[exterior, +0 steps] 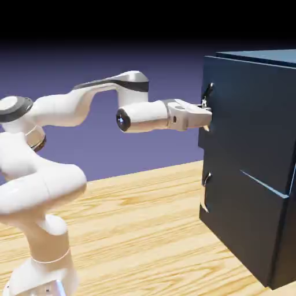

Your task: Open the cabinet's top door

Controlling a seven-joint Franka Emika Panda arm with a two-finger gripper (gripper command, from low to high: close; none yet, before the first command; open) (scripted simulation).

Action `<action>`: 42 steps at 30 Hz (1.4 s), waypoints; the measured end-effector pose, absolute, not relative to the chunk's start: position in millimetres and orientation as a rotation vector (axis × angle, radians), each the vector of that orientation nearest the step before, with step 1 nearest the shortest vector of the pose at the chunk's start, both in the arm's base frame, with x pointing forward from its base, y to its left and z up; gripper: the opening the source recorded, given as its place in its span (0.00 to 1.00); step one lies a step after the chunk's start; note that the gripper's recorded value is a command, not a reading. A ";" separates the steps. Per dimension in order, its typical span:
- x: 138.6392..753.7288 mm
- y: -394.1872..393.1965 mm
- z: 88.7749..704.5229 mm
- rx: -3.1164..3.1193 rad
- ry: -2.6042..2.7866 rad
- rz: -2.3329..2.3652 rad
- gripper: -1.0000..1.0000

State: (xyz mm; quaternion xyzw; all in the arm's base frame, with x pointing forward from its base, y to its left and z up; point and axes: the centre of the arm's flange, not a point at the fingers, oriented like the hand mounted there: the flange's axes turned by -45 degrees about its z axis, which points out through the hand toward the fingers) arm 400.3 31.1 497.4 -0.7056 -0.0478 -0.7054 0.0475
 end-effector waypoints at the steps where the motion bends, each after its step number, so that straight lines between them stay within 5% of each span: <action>1: 392.4 25.9 497.4 -2.138 -0.174 -2.137 0.00; 22: 277.8 -99.7 497.4 -1.848 -0.622 -1.848 0.00; 42: 236.1 -248.0 497.4 -1.553 -0.942 -1.553 0.00</action>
